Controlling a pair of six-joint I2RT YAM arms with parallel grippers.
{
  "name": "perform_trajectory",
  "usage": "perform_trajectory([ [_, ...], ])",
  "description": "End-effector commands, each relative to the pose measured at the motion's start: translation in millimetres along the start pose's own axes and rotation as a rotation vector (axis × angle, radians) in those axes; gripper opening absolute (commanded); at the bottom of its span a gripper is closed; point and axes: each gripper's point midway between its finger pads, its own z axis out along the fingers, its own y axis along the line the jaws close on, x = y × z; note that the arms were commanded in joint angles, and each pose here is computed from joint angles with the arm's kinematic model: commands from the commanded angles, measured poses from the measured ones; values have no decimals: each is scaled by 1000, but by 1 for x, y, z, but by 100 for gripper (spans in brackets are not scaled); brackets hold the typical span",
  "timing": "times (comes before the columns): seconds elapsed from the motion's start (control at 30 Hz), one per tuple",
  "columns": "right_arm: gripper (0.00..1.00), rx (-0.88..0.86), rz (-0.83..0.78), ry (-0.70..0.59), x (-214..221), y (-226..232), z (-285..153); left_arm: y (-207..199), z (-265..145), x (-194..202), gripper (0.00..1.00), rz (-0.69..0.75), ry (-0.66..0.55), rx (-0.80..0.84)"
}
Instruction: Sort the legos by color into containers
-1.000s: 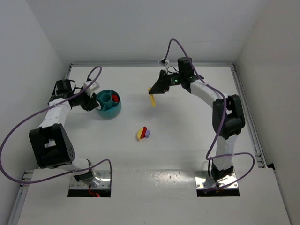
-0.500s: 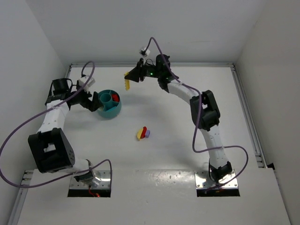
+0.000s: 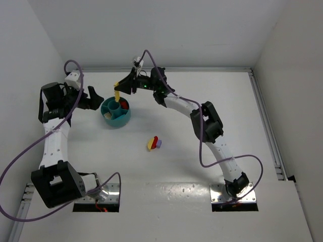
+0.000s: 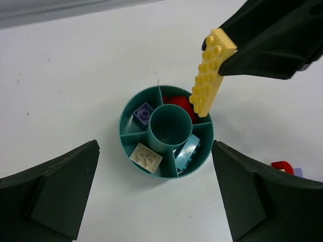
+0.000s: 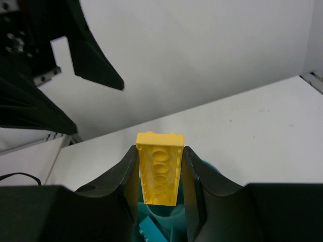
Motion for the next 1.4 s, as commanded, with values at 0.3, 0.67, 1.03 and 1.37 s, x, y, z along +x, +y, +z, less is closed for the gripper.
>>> perform_trajectory([
  [0.3,0,-87,-159,-33,-5,25,22,19,-1,8,100,-164,36,-80],
  [0.67,18,-57,-159,-14,24,14,31,20,-3,10,100,-150,49,-88],
  [1.03,64,-43,-95,-81,-36,38,5,-27,1,22,100,20,90,125],
  [1.37,51,350,258,174,-25,3,-216,-187,13,91,87,326,276,561],
])
